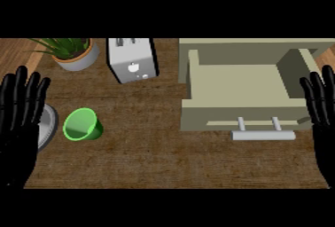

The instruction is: Pick up the cup, place it into the drawer and close the drawer

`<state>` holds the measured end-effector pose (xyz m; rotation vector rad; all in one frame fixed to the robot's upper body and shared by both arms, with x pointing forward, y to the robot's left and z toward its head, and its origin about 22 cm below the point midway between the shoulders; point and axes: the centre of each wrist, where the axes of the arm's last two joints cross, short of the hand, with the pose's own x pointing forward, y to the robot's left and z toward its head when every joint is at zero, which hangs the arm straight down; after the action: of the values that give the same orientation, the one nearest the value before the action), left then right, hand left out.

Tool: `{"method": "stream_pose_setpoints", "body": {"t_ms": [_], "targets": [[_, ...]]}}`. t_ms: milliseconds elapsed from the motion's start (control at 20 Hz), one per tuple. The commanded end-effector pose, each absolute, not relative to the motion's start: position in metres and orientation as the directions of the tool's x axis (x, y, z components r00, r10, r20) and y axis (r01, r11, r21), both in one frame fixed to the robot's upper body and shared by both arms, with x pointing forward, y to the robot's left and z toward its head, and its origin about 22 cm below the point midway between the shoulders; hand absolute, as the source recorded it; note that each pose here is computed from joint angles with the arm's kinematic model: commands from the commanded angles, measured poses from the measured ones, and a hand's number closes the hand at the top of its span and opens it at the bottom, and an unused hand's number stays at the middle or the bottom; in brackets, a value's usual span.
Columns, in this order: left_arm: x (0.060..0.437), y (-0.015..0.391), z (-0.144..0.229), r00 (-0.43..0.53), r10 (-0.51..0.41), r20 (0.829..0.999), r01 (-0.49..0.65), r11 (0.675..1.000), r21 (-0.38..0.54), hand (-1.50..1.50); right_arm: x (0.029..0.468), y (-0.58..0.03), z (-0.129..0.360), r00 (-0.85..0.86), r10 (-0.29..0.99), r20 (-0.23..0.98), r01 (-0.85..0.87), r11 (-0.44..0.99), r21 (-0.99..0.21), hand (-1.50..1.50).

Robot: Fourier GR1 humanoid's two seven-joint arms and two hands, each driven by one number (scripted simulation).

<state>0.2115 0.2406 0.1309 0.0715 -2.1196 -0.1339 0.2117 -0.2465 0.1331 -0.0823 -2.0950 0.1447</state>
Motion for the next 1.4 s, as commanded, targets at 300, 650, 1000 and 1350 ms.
{"method": "stream_pose_setpoints", "body": {"t_ms": [300,650,1000,1350], "targets": [[0.226,0.284,0.100,-0.397,0.204,0.895,0.274,0.957,-0.097,-1.50,0.208,-0.227,0.118,-0.408,-0.036,0.912,-0.155,0.987,-0.031,-1.50],[0.246,0.300,0.097,-0.361,0.217,0.907,0.271,0.955,-0.120,-1.50,0.228,-0.222,0.111,-0.413,-0.040,0.910,-0.155,0.987,-0.027,-1.50],[0.247,0.294,0.102,-0.360,0.212,0.908,0.273,0.955,-0.114,-1.50,0.216,-0.243,0.126,-0.435,-0.035,0.900,-0.133,0.991,-0.026,-1.50],[0.252,0.281,0.098,-0.340,0.203,0.918,0.252,0.960,-0.119,-1.50,0.233,-0.213,0.126,-0.413,-0.041,0.910,-0.136,0.991,-0.017,-1.50]]}}
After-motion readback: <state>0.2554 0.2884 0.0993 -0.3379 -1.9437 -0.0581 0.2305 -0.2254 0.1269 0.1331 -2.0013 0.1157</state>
